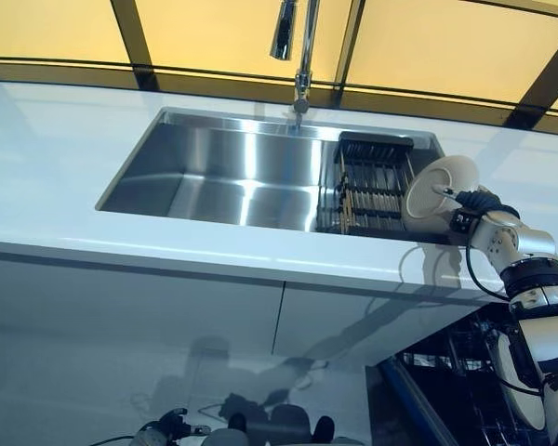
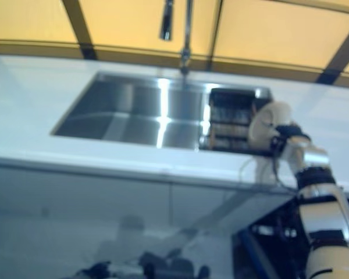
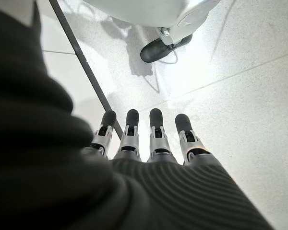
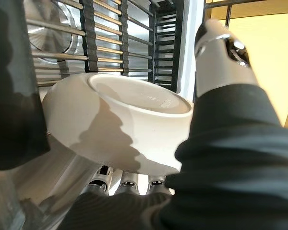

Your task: Take plates into dishwasher

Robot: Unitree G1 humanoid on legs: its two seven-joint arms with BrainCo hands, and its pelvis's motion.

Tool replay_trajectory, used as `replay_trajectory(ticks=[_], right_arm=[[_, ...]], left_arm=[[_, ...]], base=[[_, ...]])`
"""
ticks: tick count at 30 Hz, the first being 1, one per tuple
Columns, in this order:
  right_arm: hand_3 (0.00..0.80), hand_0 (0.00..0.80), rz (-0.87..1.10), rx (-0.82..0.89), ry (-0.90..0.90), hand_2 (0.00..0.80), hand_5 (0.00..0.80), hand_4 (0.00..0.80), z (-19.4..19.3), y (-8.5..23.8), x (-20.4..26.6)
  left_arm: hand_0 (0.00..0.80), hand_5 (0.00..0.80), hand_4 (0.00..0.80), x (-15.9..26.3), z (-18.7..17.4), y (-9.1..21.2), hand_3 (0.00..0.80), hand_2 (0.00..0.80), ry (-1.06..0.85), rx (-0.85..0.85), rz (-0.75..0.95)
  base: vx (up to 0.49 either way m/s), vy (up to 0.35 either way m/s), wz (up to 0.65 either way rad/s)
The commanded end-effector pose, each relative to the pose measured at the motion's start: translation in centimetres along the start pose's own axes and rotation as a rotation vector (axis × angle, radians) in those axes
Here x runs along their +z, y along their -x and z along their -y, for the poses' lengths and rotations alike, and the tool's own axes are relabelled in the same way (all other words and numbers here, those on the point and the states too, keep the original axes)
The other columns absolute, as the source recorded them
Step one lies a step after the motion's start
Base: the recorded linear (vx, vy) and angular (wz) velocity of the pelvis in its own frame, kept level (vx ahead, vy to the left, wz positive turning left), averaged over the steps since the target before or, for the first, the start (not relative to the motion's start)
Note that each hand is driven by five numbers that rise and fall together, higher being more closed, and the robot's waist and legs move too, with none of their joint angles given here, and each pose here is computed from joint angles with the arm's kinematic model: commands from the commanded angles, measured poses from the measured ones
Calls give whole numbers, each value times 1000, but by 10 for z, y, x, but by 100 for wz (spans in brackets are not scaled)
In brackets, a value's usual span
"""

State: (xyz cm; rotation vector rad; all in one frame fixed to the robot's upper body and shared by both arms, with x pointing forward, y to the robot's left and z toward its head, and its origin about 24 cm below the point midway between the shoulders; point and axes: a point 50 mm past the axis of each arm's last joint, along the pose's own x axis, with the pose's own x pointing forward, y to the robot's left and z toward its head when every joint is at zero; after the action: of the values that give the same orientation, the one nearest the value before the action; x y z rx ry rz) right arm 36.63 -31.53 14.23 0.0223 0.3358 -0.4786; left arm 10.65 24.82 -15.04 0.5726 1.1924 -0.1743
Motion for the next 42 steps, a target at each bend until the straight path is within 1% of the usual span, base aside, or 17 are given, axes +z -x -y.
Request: replay_trajectory(ticks=[1,8,18,28,42], right_arm=[[0,0,196,-45,-42,0,0,0,0,9,61],[0,0,213,-114,-71,0,0,0,7,10,65],[0,0,152,-184,-5,0,0,0,22,7,57],[0,0,101,-161,15,0,0,0,26,3,49],[0,0,92,-142,12,0,0,0,15,3,45]], left_arm=[[0,0,0,10,14,-2,0,0,-38,-37,38],[0,0,0,11,17,-2,0,0,-38,-40,47],[0,0,0,16,15,-2,0,0,-26,-37,62],[0,0,0,17,12,-2,0,0,-25,-29,60],[0,0,0,19,8,-2,0,0,-24,-21,64]], base=[[0,0,0],[0,0,0],[-1,6,0],[0,6,0],[0,2,0]])
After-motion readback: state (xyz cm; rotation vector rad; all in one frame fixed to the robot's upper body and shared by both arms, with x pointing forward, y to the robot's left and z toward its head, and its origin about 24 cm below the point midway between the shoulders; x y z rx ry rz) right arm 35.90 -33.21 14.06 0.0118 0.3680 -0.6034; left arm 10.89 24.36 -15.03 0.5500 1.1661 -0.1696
